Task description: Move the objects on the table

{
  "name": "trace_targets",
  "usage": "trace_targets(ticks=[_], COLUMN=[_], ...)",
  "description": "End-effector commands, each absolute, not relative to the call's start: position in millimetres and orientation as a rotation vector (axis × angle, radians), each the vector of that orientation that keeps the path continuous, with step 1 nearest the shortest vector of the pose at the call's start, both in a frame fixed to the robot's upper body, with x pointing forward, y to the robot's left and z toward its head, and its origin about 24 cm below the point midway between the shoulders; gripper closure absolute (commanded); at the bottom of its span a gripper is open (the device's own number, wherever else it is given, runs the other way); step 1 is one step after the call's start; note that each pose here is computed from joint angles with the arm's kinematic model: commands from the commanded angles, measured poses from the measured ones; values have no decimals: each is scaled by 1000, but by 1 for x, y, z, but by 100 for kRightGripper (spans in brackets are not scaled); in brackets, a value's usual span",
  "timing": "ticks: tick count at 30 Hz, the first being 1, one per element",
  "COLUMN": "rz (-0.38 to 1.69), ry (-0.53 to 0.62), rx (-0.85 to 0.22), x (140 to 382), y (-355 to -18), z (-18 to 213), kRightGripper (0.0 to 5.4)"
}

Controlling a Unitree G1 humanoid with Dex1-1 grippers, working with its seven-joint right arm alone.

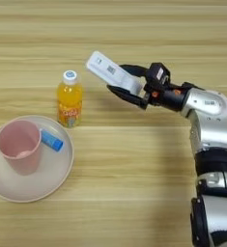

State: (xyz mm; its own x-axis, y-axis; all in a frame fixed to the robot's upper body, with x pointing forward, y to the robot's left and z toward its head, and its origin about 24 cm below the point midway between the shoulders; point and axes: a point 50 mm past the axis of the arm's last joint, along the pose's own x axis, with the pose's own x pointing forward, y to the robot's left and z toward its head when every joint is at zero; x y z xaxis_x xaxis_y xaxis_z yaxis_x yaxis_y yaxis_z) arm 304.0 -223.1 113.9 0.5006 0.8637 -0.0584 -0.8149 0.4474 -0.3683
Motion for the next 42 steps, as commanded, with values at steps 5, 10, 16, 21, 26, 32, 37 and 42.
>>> trace_targets(ticks=[5,10,16,21,26,32,37,42], rz=[1182,1241,1268,1283,1295,1304,1323,1320], ry=[-379,-281,-142,-8,74,143,179,217], rx=[-548,-573,-605,-611,-597,-578,-556,-533], x=[268,259,260,262,264,267,269,272], y=[-207,-209,-214,-219,-221,-222,-220,-220], z=[190,180,159,134,116,100,90,81], kRightGripper=[250,250,250,250,250,250,250,250])
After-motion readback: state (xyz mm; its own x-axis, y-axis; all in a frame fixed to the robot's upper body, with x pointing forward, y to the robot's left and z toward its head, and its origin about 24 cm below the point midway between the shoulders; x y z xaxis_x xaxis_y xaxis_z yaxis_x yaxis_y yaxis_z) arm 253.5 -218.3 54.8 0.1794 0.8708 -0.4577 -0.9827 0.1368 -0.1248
